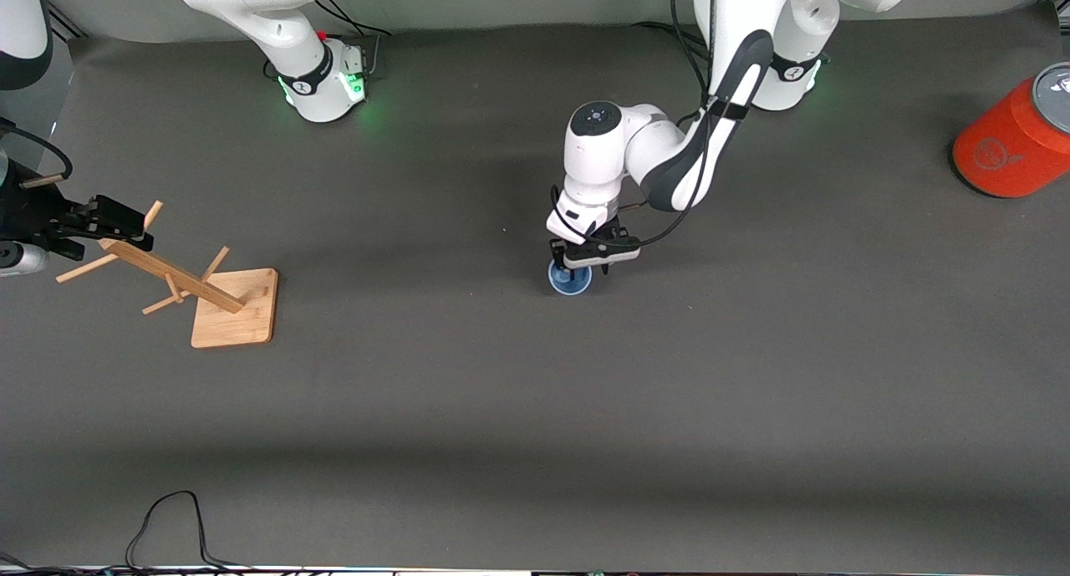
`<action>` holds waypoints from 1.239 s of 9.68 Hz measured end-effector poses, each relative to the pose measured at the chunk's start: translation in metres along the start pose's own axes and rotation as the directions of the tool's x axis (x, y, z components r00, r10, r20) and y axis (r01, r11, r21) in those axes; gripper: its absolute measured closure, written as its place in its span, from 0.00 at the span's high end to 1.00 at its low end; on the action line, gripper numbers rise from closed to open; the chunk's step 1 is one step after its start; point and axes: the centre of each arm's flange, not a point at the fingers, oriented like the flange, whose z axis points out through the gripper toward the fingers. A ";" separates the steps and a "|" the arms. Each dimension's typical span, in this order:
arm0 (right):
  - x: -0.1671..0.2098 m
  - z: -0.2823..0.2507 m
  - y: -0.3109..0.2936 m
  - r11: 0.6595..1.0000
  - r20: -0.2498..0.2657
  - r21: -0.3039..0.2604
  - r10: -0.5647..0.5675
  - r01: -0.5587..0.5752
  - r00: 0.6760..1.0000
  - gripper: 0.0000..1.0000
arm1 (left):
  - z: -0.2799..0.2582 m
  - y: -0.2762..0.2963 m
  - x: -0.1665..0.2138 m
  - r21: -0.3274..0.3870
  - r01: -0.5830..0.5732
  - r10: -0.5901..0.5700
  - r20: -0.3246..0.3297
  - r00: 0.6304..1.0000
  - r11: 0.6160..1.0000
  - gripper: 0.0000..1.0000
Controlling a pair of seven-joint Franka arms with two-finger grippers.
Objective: Rotate and upright cup with both arms
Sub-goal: 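Set the upright cup on the table and open the left gripper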
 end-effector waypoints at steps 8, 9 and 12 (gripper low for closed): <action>-0.002 0.001 0.000 0.999 0.011 0.001 0.033 -0.033 0.999 1.00 | -0.025 0.023 -0.037 0.049 -0.016 0.016 0.005 1.000 0.999 1.00; -0.002 0.000 0.000 0.999 0.011 0.001 0.034 -0.034 0.999 1.00 | -0.027 0.023 -0.039 0.056 -0.018 0.018 0.004 1.000 0.998 1.00; -0.003 -0.002 0.000 0.999 0.009 0.001 0.037 -0.037 0.999 1.00 | -0.028 0.020 -0.034 0.066 -0.010 0.010 0.000 1.000 0.998 1.00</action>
